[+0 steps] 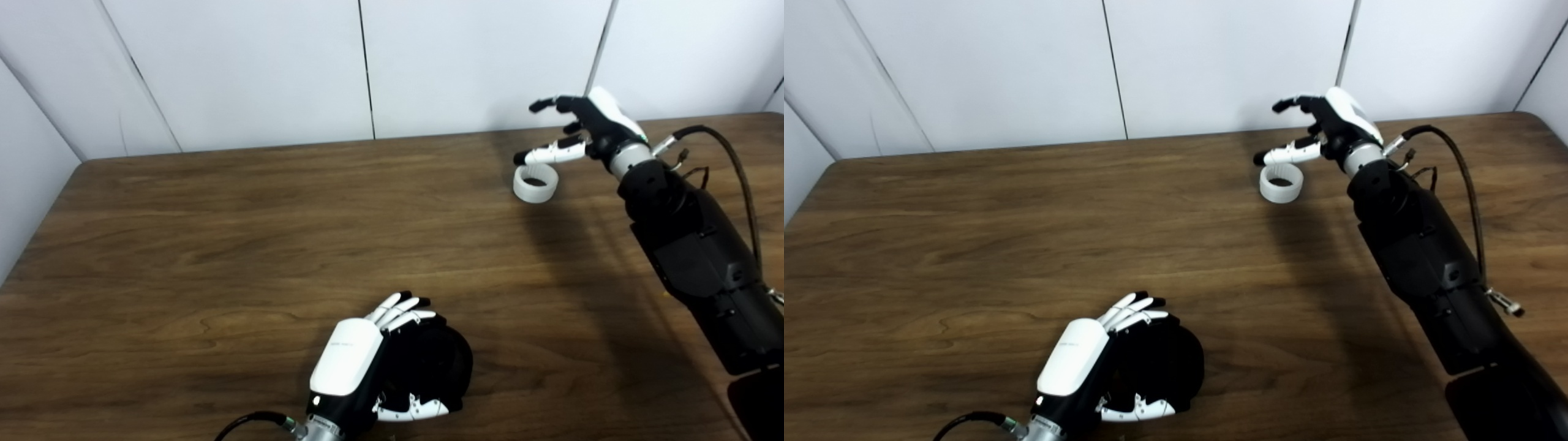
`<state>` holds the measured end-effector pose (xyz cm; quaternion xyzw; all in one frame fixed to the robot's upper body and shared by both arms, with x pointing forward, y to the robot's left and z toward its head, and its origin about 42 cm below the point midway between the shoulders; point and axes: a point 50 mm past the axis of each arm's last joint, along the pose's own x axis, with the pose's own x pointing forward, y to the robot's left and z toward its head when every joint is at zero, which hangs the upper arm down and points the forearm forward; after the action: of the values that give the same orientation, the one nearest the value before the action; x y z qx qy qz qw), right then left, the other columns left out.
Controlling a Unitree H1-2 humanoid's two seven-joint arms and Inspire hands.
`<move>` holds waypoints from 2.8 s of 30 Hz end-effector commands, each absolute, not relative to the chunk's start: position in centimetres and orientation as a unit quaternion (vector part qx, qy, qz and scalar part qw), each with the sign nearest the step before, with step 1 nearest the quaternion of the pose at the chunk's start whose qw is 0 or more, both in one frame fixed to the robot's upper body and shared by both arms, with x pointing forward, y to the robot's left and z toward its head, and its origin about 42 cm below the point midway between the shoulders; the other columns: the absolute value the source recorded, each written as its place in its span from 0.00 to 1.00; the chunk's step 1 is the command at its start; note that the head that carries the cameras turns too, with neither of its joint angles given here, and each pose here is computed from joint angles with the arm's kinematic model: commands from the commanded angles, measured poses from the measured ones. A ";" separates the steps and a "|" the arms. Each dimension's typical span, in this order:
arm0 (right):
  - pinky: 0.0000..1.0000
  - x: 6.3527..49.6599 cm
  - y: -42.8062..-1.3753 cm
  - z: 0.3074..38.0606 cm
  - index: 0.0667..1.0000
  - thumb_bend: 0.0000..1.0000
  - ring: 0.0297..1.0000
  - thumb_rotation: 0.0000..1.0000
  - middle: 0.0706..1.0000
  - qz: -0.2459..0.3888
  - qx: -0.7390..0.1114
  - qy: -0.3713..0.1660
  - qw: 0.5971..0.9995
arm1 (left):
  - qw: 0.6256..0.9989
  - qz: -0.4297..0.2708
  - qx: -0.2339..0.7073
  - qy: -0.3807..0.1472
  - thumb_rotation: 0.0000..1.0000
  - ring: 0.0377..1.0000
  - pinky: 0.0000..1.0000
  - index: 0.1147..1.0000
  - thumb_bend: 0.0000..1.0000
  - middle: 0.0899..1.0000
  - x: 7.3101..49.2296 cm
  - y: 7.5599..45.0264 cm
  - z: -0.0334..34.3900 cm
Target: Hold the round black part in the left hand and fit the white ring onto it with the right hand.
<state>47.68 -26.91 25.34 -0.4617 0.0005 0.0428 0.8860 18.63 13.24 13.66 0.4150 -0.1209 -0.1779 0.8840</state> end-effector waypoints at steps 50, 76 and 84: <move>0.90 49.7 -28.3 25.6 0.73 0.94 1.00 0.36 0.95 0.081 -0.561 0.048 0.823 | 0.883 -0.193 0.420 -0.088 0.40 0.93 0.79 0.68 0.82 0.86 18.3 12.9 12.5; 0.75 49.5 -27.1 23.3 0.65 0.85 0.91 0.24 0.88 0.054 -0.555 -0.007 0.830 | 0.885 -0.192 0.413 -0.094 0.40 0.93 0.79 0.68 0.81 0.87 18.3 12.2 13.0; 0.75 49.4 -27.2 23.2 0.62 0.81 0.90 0.24 0.87 0.049 -0.547 -0.017 0.836 | 0.886 -0.193 0.411 -0.091 0.40 0.93 0.78 0.68 0.81 0.87 18.3 12.1 13.1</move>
<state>48.42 -27.66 20.40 -0.5506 0.0322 0.0658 0.8315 18.70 12.86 13.77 0.4120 -0.1218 -0.1801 0.8849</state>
